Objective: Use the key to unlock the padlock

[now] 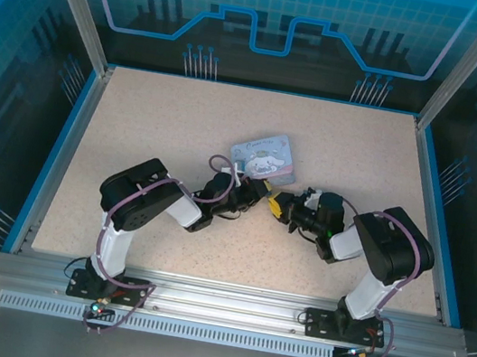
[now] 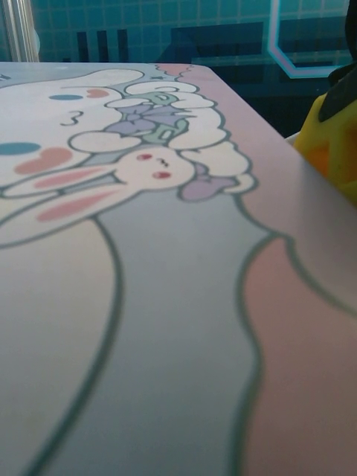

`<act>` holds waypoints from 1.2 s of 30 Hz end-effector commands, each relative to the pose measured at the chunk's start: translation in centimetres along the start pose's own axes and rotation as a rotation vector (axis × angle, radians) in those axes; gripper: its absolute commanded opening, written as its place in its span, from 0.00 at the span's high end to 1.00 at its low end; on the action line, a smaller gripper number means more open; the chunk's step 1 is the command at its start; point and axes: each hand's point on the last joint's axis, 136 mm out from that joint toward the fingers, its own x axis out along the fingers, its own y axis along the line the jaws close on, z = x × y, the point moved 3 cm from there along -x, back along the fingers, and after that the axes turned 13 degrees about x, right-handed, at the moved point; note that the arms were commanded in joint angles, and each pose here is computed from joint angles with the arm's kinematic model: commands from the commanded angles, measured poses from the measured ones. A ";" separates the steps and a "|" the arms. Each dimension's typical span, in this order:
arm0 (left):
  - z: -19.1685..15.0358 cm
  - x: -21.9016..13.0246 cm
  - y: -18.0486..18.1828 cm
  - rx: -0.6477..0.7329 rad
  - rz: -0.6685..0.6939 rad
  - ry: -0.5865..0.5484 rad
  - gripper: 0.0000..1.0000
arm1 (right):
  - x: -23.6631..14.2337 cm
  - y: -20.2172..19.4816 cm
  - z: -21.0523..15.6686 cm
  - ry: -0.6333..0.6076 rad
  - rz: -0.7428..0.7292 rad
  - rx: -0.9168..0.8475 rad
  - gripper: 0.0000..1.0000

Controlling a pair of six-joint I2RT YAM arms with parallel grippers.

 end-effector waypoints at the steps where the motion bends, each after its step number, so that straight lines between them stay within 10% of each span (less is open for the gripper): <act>1: -0.7 0.3 0.4 -0.052 -0.004 0.026 1.00 | -0.1 -0.1 -0.1 -0.014 0.012 -0.005 0.82; 10: -0.7 0.4 0.3 -0.053 -0.009 0.024 1.00 | -0.8 -0.5 0.0 -0.041 -0.005 -0.006 0.72; 21: -0.7 0.3 0.5 -0.053 -0.004 0.026 1.00 | -0.6 0.0 -0.2 -0.025 0.008 -0.019 1.00; 36: -1.3 0.2 0.4 -0.051 -0.007 0.044 1.00 | -0.2 1.0 2.0 -0.067 0.002 -0.081 1.00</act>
